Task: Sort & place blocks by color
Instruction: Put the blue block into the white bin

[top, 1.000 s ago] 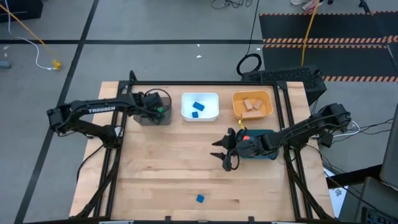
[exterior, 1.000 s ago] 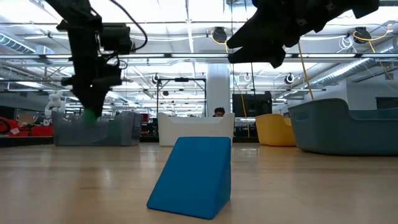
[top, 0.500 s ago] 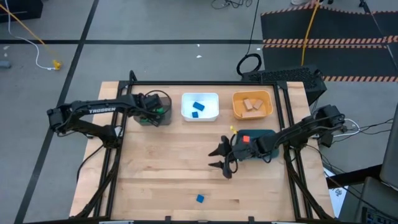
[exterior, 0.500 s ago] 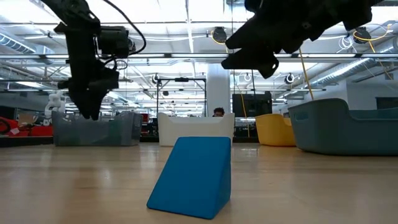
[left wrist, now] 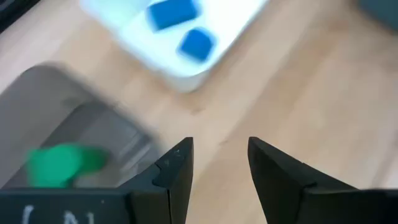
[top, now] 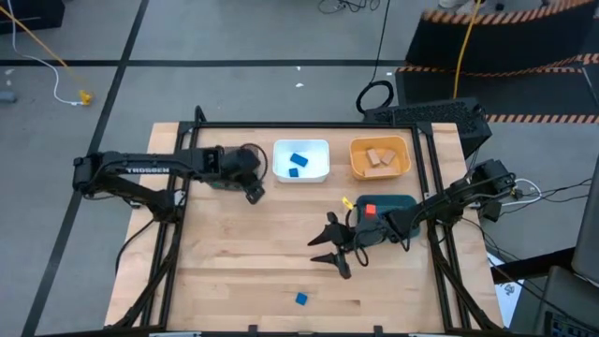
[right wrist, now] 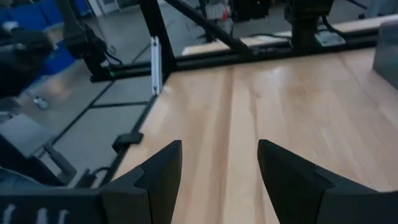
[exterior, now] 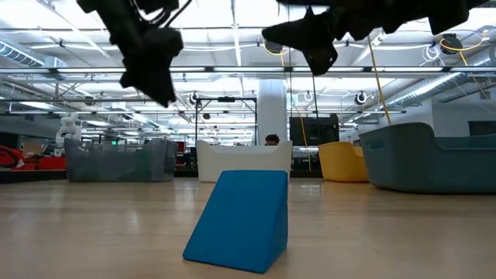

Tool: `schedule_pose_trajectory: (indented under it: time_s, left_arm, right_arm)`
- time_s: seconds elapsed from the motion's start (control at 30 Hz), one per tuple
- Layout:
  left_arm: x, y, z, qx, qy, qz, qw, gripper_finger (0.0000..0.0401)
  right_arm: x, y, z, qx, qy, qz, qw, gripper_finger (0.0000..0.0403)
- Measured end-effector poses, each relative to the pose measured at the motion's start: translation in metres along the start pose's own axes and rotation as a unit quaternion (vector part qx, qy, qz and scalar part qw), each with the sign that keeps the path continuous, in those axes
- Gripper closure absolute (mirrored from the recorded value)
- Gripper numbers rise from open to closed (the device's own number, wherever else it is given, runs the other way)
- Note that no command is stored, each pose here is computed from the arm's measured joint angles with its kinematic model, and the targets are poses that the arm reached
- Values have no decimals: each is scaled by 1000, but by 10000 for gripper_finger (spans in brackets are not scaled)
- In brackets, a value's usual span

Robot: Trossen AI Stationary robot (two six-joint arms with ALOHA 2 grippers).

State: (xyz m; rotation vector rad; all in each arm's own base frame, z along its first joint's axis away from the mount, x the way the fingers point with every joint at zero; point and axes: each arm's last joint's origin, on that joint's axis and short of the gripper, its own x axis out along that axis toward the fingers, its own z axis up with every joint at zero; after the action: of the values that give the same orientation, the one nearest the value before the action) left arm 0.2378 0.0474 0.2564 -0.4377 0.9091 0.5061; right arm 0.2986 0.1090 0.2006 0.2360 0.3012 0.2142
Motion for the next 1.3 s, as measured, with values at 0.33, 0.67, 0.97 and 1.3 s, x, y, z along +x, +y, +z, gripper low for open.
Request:
schedule_pose_trajectory:
  time_s: [0.33, 0.67, 0.97, 1.3]
  left_arm:
    - [-12, -58, -14, 59, -56, -110, 991, 247]
    - [-34, -107, -43, 85, -99, -188, 973, 247]
    - [-51, -132, -72, 74, -121, -206, 968, 247]
    - [-60, -139, -79, 36, -178, -184, 966, 247]
  right_arm:
    - [22, 13, -20, 22, -4, 25, 999, 202]
    - [54, 36, -33, 38, 18, 48, 998, 202]
    - [55, 50, -43, 21, 49, 104, 993, 202]
    - [52, 50, -58, -102, 121, 136, 978, 202]
